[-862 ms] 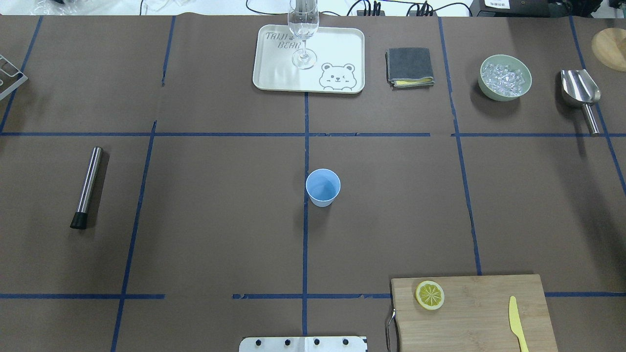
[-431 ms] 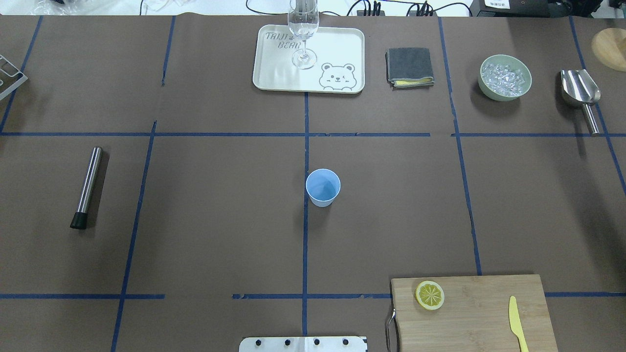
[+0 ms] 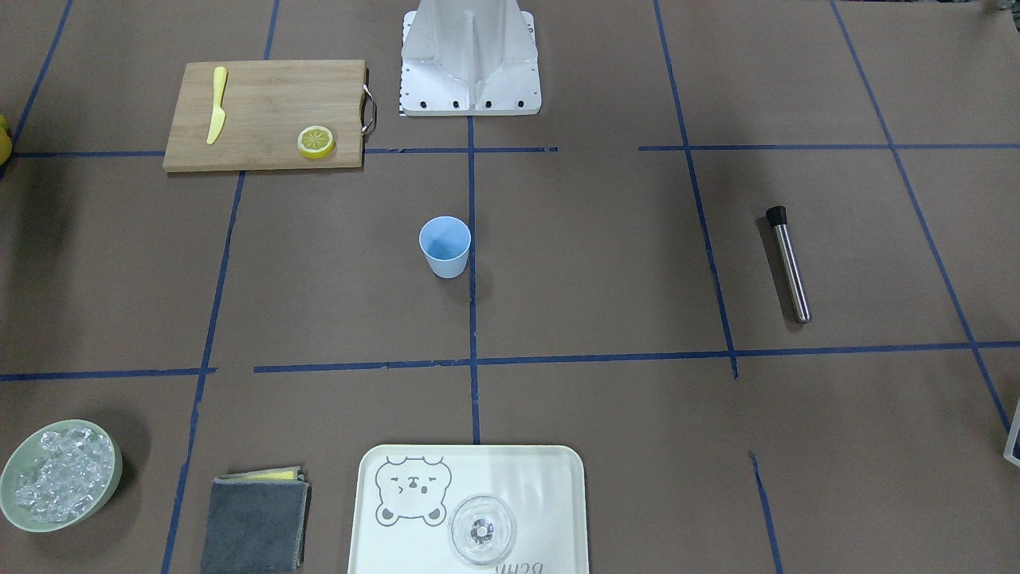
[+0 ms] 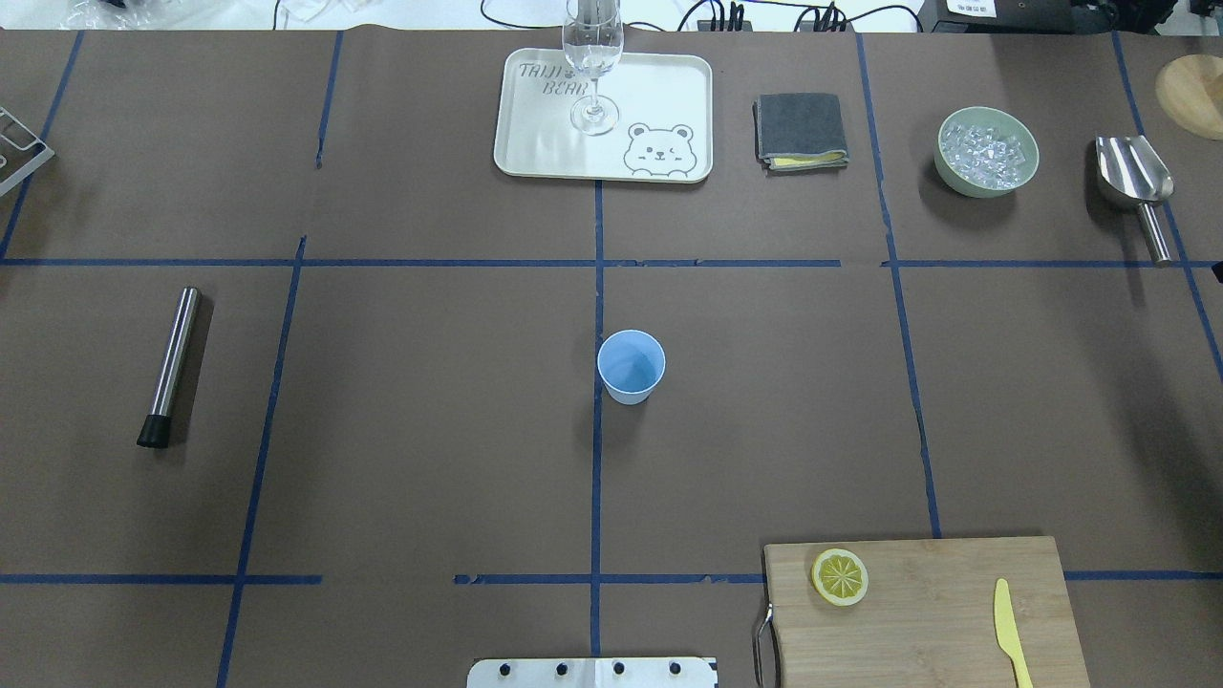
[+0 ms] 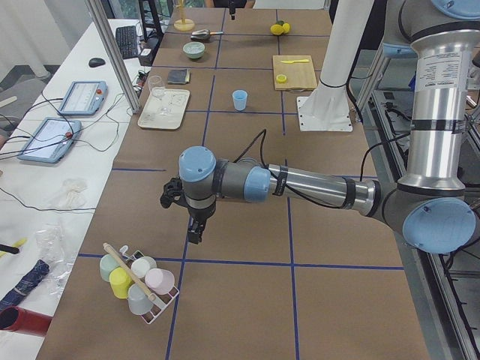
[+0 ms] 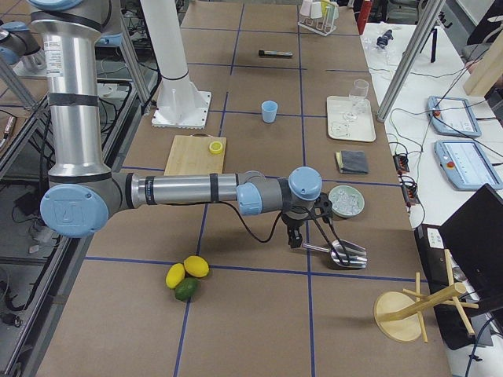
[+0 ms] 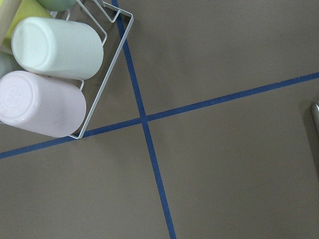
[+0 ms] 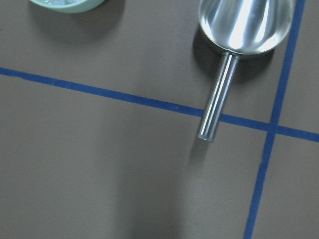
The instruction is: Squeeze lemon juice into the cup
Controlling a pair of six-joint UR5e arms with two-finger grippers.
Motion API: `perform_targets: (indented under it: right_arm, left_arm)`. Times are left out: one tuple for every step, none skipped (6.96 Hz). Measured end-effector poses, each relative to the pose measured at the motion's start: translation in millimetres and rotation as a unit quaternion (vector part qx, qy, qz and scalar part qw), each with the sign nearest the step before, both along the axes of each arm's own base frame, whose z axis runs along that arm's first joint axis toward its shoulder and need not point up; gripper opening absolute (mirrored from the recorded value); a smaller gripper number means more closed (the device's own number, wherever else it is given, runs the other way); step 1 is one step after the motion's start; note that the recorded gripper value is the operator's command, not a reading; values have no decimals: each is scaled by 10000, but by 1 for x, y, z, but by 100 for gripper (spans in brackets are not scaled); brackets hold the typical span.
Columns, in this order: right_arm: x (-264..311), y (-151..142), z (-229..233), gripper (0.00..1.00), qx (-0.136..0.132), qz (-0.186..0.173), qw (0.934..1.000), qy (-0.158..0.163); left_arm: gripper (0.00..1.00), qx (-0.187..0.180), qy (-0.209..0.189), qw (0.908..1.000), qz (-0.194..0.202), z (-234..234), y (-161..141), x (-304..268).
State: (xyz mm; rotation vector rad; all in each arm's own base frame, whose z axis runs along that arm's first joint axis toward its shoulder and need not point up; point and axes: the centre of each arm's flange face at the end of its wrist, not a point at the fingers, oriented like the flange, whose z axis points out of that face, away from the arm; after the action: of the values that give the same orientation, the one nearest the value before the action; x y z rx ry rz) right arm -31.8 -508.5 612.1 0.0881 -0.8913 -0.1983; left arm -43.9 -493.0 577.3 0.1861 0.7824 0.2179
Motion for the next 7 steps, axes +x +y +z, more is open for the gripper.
perform_targets:
  right_arm:
    - [-16, 10, -10, 100, 50, -18, 9997, -233]
    - [-46, 21, -31, 100, -45, 37, 9994, -347]
    - [-88, 40, -59, 100, -244, 182, 9988, -378]
    - [-132, 65, -92, 100, -414, 301, 9980, -376]
    - [-184, 96, -129, 99, -567, 413, 9970, -314]
    - [-242, 136, -164, 99, -693, 588, 9956, -210]
    - [-295, 180, -192, 99, -821, 766, 9935, -178]
  left_arm:
    - [100, 50, 194, 9998, 41, -3, 1, 3]
    - [100, 120, 434, 9989, 89, -6, 2, 7]
    - [100, 213, 572, 9981, 124, -10, 1, 10]
    - [100, 282, 627, 9975, 137, -12, 1, 11]
    - [100, 309, 646, 9973, 144, -13, 1, 12]
    - [100, 314, 652, 9973, 144, -13, 1, 12]
    - [100, 311, 654, 9973, 141, -13, 1, 12]
